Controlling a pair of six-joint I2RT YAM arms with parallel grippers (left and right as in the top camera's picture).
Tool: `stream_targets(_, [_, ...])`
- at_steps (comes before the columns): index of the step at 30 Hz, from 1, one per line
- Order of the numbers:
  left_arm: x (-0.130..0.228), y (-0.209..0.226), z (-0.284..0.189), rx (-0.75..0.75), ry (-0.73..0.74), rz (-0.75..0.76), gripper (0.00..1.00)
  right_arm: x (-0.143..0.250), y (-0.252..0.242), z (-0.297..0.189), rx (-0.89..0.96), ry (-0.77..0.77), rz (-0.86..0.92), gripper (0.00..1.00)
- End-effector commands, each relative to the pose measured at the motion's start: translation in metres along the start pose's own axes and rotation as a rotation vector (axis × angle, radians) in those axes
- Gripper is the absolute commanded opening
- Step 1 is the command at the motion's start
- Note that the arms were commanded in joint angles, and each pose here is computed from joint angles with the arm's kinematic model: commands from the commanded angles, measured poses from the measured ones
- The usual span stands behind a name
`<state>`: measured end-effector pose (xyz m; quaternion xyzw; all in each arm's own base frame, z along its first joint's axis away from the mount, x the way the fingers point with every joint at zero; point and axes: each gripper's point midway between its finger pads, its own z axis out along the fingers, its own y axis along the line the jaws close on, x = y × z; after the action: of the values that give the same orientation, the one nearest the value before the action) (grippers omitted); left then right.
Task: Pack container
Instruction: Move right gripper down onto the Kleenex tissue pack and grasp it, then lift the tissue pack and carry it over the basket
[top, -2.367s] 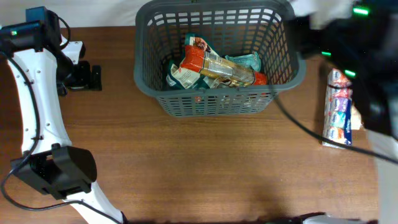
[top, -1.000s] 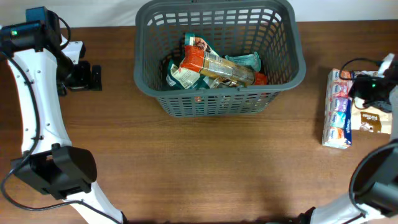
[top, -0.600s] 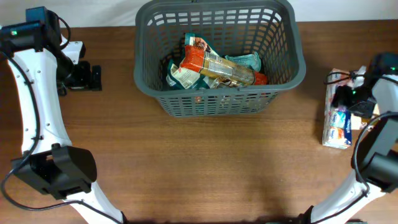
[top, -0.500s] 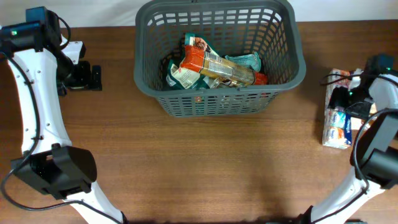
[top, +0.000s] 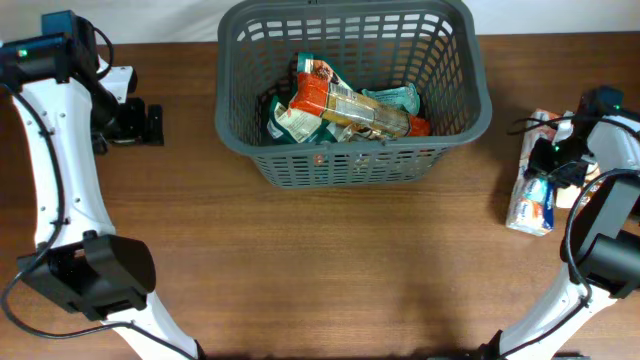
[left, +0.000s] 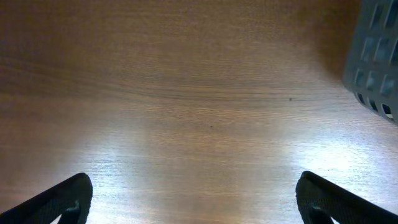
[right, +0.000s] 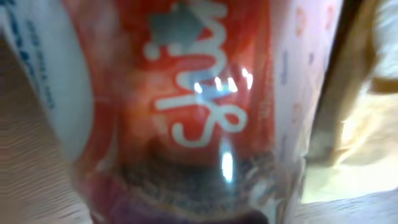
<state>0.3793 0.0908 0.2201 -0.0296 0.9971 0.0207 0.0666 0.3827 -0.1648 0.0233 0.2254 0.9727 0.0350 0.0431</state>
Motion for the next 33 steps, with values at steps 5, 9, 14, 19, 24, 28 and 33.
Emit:
stream_targets(5, [0.002,0.000,-0.007,0.007,-0.017,-0.018,0.99,-0.049,0.033,-0.141,-0.138,-0.324,-0.021,0.33])
stream_targets(9, [0.002,0.000,-0.007,0.007,-0.017,-0.018,0.99,-0.053,0.046,-0.241,-0.158,-0.532,-0.061,0.34])
stream_targets(14, [0.002,0.000,-0.007,0.007,-0.017,-0.018,0.99,-0.023,0.077,-0.353,-0.241,-0.766,-0.161,0.34])
stream_targets(19, [0.002,0.000,-0.007,0.007,-0.017,-0.018,0.99,0.027,0.118,-0.419,-0.230,-0.939,-0.415,0.29])
stream_targets(24, [0.002,0.000,-0.007,0.007,-0.017,-0.018,0.99,0.083,0.181,-0.447,-0.238,-1.042,-0.846,0.06])
stream_targets(28, [0.002,0.000,-0.007,0.007,-0.017,-0.018,0.99,0.116,0.225,-0.447,-0.291,-1.053,-1.072,0.04])
stream_targets(33, [0.002,0.000,-0.007,0.007,-0.017,-0.018,0.99,0.142,0.279,-0.423,-0.310,-1.021,-1.400,0.04])
